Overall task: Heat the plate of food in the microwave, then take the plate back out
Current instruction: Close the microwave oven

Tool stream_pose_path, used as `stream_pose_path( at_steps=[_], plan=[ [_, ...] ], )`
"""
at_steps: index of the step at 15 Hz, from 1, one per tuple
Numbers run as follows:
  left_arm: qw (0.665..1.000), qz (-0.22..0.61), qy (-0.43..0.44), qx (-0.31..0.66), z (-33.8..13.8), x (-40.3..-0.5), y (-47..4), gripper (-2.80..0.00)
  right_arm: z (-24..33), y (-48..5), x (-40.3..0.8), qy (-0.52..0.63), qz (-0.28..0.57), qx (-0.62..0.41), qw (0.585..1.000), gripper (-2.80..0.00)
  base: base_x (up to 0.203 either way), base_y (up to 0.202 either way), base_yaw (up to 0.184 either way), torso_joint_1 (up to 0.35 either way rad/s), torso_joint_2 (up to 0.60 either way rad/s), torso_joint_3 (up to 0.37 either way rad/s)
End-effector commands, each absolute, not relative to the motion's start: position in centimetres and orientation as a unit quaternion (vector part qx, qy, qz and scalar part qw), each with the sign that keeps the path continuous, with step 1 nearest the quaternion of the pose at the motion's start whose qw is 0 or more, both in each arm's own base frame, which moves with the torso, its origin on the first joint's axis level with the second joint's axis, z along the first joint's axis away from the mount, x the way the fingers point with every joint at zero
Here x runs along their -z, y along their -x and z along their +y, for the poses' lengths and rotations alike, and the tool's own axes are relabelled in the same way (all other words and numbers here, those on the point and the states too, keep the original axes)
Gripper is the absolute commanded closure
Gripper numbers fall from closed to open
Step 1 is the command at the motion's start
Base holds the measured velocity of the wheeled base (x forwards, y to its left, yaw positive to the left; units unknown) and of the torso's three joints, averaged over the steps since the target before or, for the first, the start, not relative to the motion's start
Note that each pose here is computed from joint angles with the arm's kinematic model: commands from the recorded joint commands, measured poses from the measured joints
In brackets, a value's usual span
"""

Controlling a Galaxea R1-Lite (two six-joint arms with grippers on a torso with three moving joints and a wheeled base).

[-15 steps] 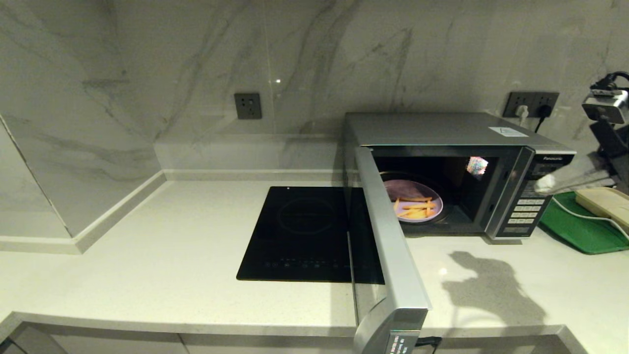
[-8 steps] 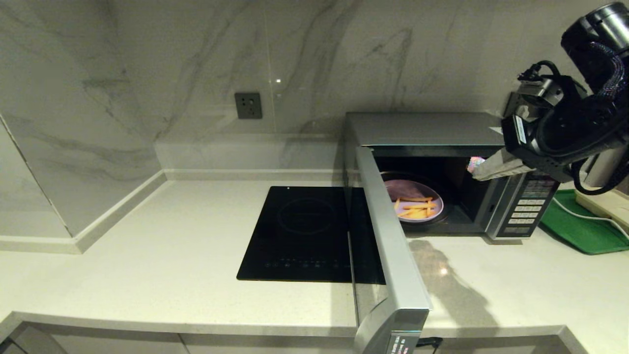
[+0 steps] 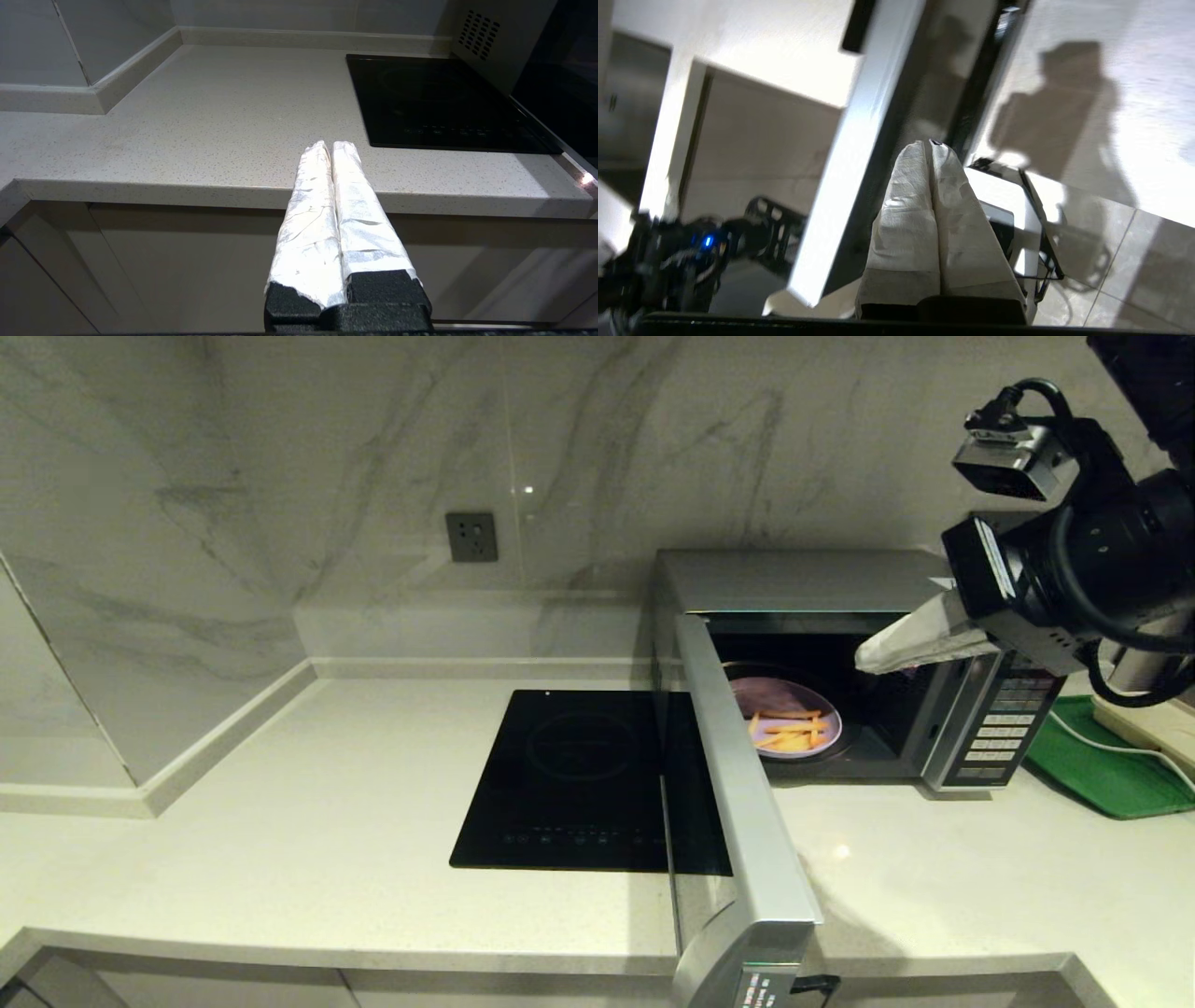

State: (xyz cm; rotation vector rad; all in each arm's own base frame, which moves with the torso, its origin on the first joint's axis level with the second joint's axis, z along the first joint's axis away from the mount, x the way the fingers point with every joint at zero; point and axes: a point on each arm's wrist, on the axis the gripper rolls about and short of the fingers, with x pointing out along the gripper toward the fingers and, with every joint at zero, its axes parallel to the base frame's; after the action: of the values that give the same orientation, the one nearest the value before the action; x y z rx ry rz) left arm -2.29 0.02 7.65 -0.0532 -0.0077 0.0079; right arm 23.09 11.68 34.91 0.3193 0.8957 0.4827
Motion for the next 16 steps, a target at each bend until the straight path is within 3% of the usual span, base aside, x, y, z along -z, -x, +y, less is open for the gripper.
stream_pose_path(
  at_steps=[1,8,16],
  plan=[
    [1.0,-0.004,0.027,-0.004,0.0,-7.7,2.3,0.0,13.3,-22.0,-34.9,-0.137,0.434,-0.261,0.851,0.0,0.0,0.0,0.0,0.0,0.0,0.0],
    [1.0,-0.004,0.027,-0.004,0.0,-7.7,2.3,0.0,18.2,-21.2,-33.2,-0.089,0.469,-0.319,0.819,0.0,0.0,0.0,0.0,0.0,0.0,0.0],
    [1.0,-0.004,0.027,-0.004,0.0,-7.7,2.3,0.0,23.1,-22.4,-31.1,-0.06,0.448,-0.345,0.823,0.0,0.0,0.0,0.0,0.0,0.0,0.0]
  ],
)
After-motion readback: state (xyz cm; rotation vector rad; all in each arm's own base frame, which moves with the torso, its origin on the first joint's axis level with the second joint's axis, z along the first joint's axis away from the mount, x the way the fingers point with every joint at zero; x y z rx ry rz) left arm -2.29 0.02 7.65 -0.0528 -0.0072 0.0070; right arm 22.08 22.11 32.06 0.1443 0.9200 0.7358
